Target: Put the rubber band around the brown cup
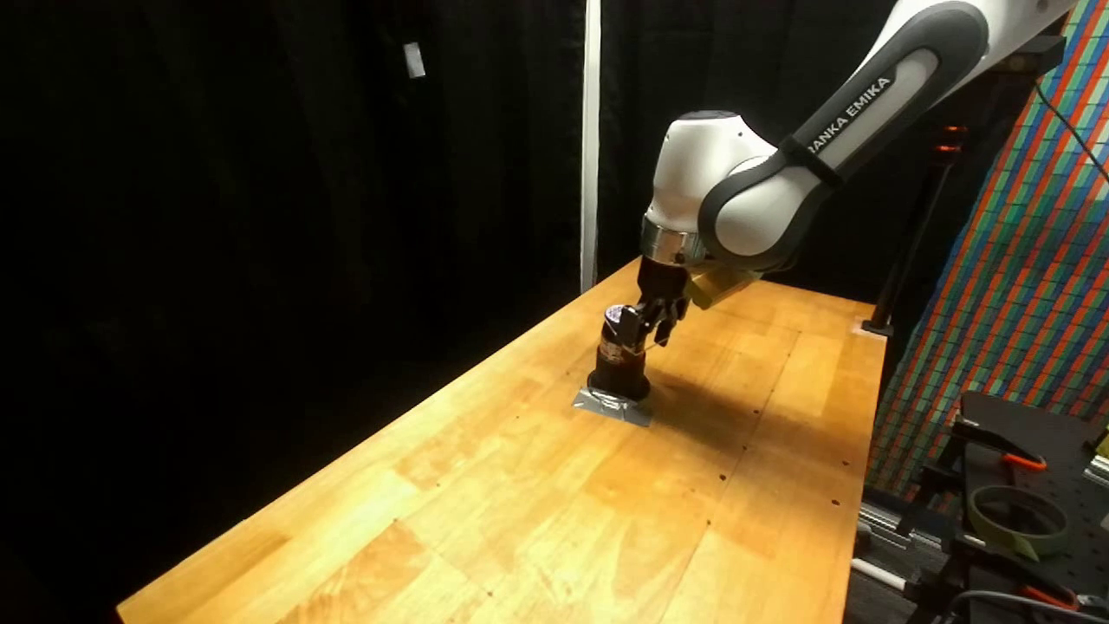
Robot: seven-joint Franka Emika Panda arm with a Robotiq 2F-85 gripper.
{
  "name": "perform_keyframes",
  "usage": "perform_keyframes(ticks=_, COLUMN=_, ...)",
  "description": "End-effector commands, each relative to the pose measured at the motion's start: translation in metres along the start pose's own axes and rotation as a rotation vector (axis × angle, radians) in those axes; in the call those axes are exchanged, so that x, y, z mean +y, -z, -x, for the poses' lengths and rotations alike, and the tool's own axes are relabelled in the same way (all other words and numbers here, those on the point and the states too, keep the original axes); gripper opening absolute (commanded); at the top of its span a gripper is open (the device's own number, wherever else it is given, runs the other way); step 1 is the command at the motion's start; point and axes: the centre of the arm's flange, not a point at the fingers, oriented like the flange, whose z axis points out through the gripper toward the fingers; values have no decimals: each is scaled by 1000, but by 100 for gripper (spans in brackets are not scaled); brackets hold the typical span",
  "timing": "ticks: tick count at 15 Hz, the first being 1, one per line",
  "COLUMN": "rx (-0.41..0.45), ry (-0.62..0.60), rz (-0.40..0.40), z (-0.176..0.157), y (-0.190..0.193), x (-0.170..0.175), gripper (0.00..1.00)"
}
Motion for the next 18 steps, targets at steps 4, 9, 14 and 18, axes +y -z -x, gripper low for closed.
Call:
perform_keyframes(ticks=4, rx=74, ry=12, rz=-20, z=33, y=17, x=9, gripper=27)
perform_keyframes(ticks=9, rx=164, ry=-12, rz=-76, z=47, y=15, x=24, gripper=7)
perform_keyframes(ticks=14, rx=305, ry=-60, rz=-165, z=59, y=11, x=40, gripper=11)
perform_keyframes(ticks=18, rx=369, ry=-77, rz=-224, z=73, y=13, x=46, gripper=10)
